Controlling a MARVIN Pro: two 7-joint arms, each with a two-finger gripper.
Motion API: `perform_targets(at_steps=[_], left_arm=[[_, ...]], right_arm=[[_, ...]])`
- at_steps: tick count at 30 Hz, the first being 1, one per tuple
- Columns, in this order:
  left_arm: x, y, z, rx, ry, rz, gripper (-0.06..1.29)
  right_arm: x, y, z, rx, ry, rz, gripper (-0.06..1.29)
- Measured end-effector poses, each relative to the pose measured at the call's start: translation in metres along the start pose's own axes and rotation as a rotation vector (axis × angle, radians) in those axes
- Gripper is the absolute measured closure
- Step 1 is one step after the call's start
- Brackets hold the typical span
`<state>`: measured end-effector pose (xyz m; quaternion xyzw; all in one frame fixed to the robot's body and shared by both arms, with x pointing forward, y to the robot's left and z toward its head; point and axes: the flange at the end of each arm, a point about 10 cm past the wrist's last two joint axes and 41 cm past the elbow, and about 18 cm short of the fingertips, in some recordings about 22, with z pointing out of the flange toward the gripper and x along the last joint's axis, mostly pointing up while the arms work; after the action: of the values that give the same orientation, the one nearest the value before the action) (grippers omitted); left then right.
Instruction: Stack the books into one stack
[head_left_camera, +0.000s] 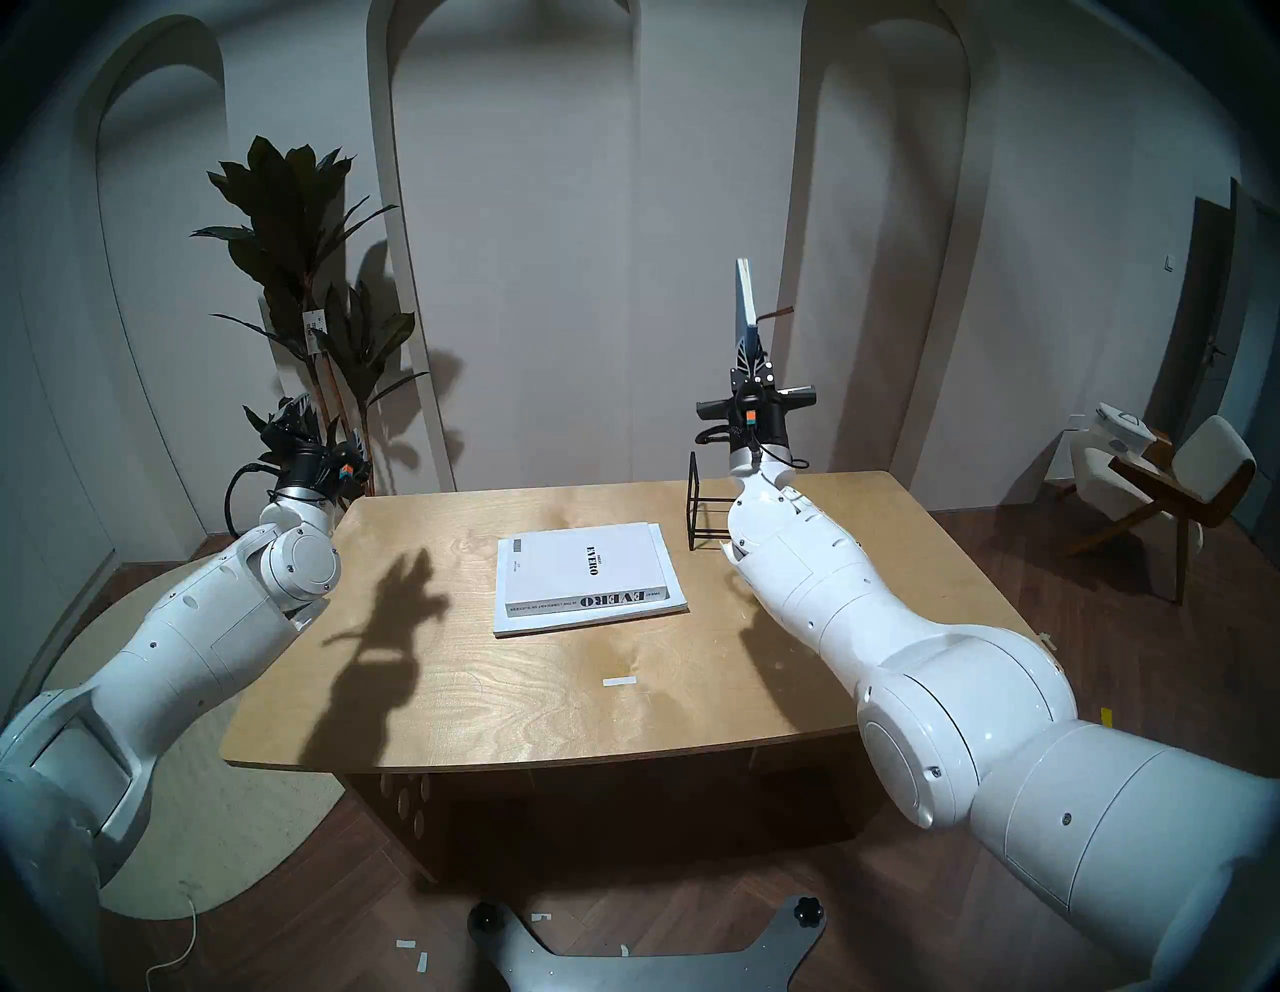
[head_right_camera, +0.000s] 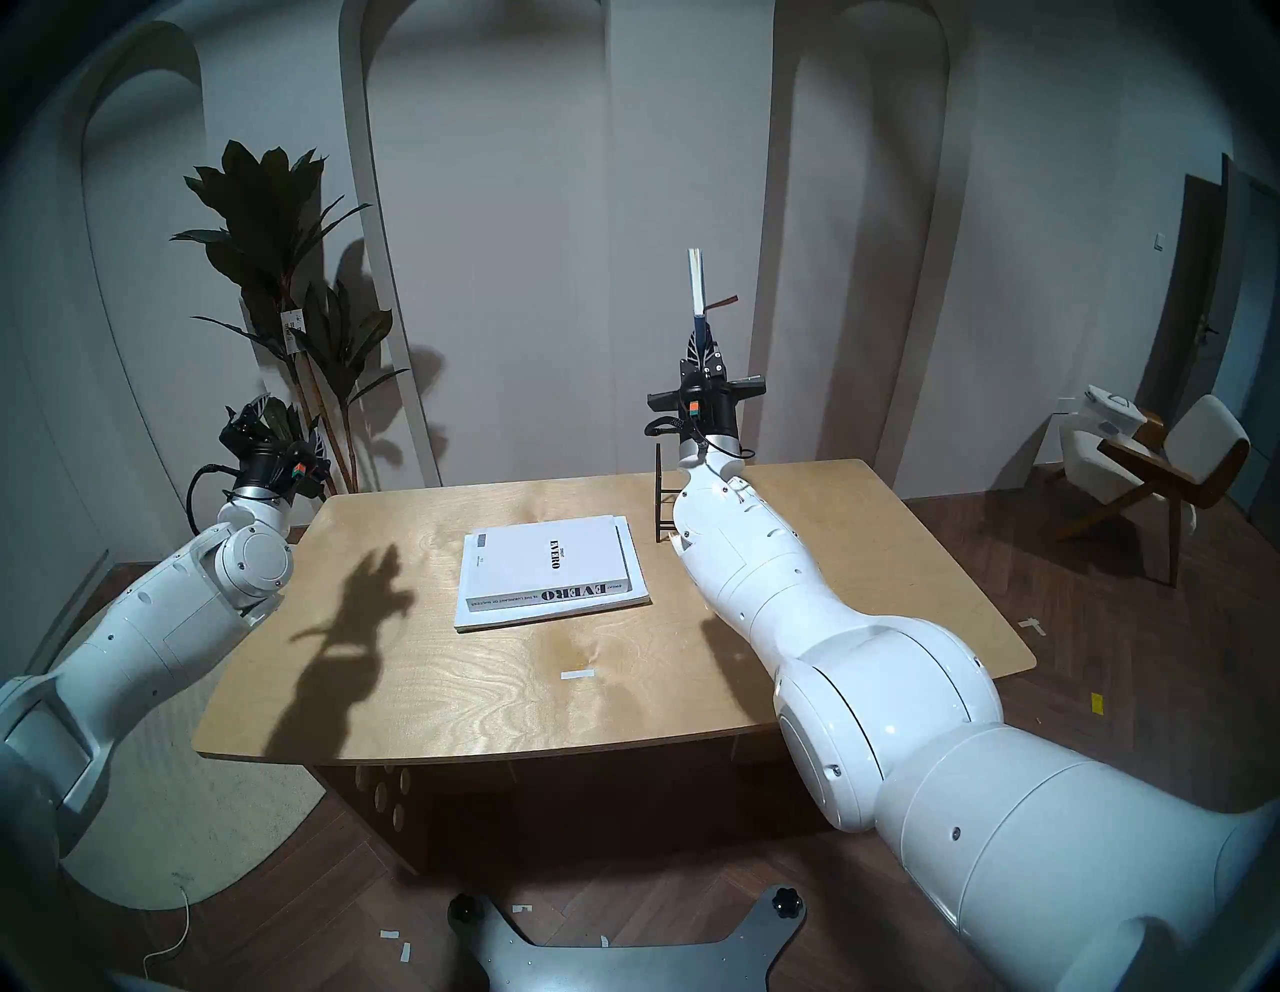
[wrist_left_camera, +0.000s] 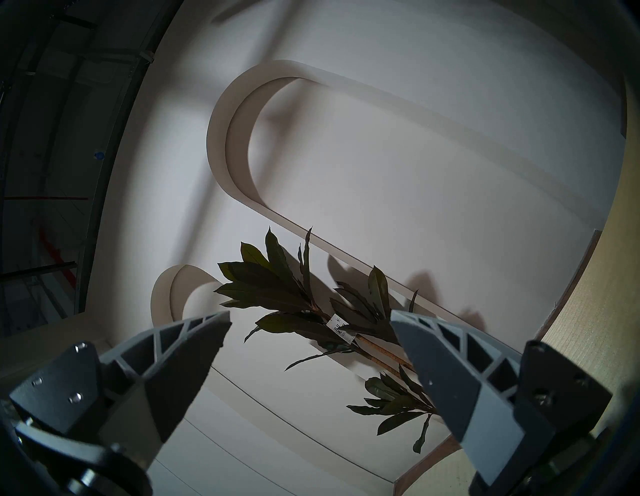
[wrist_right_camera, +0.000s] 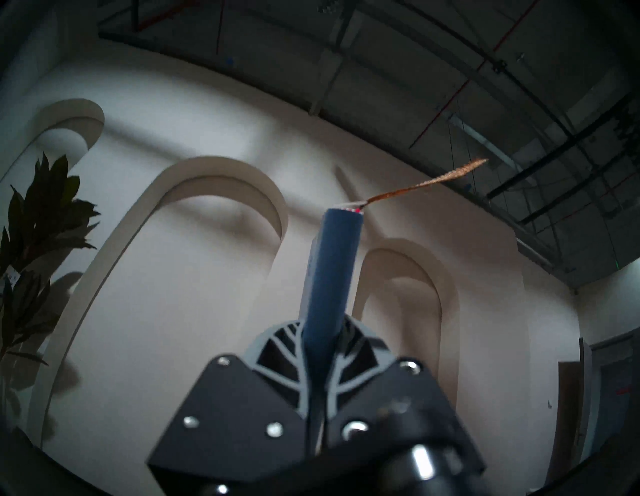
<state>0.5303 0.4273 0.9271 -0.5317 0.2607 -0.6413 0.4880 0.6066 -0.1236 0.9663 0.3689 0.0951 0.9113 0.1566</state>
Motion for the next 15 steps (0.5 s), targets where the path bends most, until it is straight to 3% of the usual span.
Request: perform_targets(at_steps=[8,15], left_arm=[[0.0,0.0,0.0,0.0,0.0,0.0,0.02],[0.0,0.0,0.0,0.0,0.001,0.0,0.02]], right_arm=[[0.024,-0.008,0.005,0.059,0.128,-0.035,1.19],[0.032,-0.015,-0.001,0.127,0.149,-0.092,1.19]])
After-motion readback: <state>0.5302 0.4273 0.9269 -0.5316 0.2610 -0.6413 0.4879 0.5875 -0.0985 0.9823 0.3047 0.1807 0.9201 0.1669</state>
